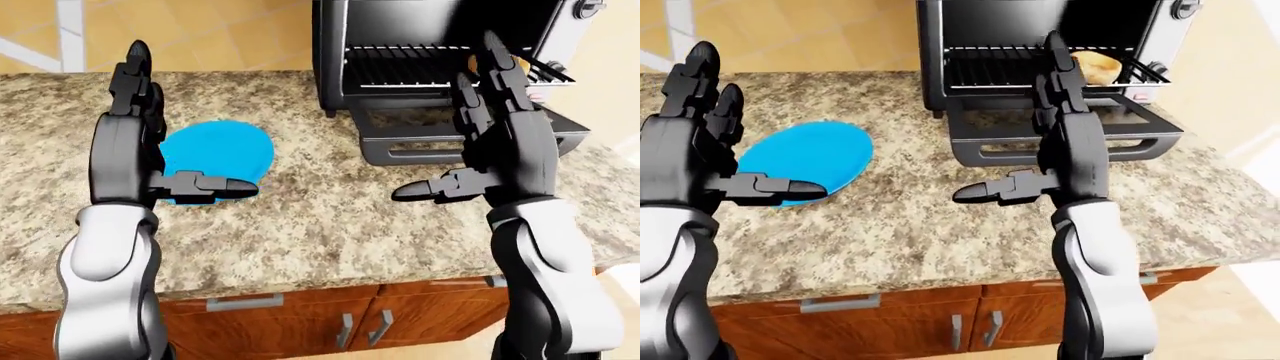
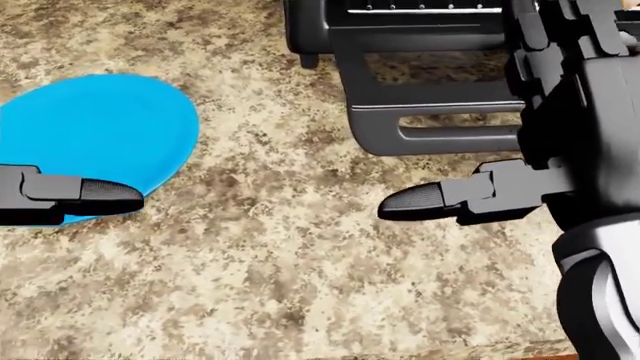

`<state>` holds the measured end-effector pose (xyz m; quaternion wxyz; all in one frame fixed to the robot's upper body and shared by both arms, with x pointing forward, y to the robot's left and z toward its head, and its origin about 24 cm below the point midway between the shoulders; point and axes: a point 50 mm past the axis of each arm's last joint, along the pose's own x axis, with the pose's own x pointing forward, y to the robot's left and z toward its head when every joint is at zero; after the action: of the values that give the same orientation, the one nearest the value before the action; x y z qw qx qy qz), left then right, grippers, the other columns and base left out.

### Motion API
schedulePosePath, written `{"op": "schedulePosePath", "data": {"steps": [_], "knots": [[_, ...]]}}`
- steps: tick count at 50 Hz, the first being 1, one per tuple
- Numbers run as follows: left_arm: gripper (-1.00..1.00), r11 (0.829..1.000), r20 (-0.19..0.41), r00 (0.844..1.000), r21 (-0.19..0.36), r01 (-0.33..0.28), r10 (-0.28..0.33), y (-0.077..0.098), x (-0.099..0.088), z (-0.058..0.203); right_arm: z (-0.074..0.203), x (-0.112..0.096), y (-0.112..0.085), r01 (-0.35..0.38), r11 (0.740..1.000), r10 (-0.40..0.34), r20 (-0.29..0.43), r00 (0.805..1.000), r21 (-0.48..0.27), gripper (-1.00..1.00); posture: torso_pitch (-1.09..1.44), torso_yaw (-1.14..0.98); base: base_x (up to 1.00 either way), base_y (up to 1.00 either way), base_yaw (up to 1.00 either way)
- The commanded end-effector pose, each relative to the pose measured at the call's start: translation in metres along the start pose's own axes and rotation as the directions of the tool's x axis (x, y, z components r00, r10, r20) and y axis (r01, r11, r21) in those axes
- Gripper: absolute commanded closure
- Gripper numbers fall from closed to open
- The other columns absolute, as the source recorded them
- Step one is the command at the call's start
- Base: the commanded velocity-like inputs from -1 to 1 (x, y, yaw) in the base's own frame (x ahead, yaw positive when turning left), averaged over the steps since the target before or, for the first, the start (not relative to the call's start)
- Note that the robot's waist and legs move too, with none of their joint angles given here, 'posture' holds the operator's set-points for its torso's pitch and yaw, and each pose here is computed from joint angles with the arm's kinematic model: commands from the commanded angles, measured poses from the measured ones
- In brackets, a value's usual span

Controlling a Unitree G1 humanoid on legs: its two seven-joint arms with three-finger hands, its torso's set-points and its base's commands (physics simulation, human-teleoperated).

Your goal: Pick the bread from the rack and place it on the plate on the counter.

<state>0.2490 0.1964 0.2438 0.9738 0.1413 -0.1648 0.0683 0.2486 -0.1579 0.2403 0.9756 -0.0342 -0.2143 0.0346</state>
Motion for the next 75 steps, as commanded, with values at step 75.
{"op": "schedulePosePath", "data": {"steps": [75], "knots": [[-1.00,1.000,0.090,0.996,0.001,-0.025,0.024,0.009,-0.007,0.017,0.031,0.164,-0.106,0.484,0.779,-0.575,-0.148,0.804,-0.399,-1.00,0.00,0.00,0.00,0.00,0.00]]}}
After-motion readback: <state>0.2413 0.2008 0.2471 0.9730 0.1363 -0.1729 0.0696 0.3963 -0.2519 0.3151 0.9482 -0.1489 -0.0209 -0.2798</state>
